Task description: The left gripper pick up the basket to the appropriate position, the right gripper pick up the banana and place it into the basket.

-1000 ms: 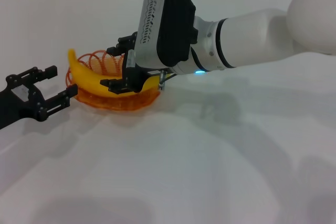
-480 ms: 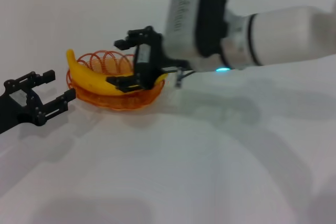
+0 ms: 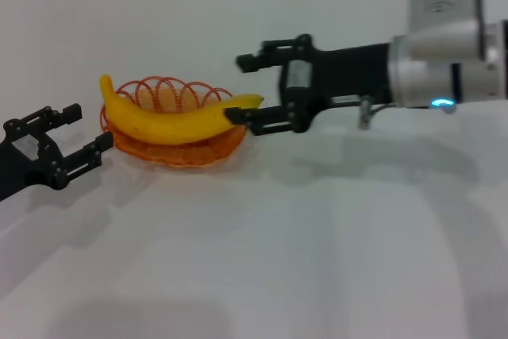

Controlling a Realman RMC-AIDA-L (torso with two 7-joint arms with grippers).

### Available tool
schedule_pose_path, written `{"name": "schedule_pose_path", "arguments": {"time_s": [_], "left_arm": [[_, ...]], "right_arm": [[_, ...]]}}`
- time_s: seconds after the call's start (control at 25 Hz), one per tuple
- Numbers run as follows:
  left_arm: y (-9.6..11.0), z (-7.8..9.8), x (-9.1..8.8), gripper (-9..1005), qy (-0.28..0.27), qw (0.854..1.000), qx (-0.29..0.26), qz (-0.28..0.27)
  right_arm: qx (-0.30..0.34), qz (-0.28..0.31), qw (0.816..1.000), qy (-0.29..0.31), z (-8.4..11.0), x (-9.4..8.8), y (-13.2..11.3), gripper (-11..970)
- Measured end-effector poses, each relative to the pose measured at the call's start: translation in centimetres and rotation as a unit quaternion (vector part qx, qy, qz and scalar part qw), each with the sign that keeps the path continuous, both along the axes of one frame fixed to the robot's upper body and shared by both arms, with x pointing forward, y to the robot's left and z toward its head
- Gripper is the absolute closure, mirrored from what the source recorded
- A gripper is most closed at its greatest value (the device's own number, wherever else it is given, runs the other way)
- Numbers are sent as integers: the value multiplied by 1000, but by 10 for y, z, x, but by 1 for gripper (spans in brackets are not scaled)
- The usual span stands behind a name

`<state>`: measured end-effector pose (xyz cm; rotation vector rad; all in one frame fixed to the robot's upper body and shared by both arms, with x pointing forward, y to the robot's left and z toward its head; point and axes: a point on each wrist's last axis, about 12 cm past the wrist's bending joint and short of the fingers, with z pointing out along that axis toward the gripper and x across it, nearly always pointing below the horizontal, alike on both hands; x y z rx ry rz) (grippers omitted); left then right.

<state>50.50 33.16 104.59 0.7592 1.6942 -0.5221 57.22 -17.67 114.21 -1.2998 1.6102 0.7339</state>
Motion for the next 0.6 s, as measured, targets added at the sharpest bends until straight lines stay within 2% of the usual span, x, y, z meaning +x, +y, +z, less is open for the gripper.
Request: {"name": "schedule_pose_path", "arguments": {"time_s": [0.2,0.6], "left_arm": [[-1,-1,0,319,3,1000,-3,-1],[-1,-2,-1,319,4,1000,-3,0]], "right_arm": [[12,-37,999,27,-21,3,-25,208],[2,-58,996,61,-48,-2,-38,208]]}}
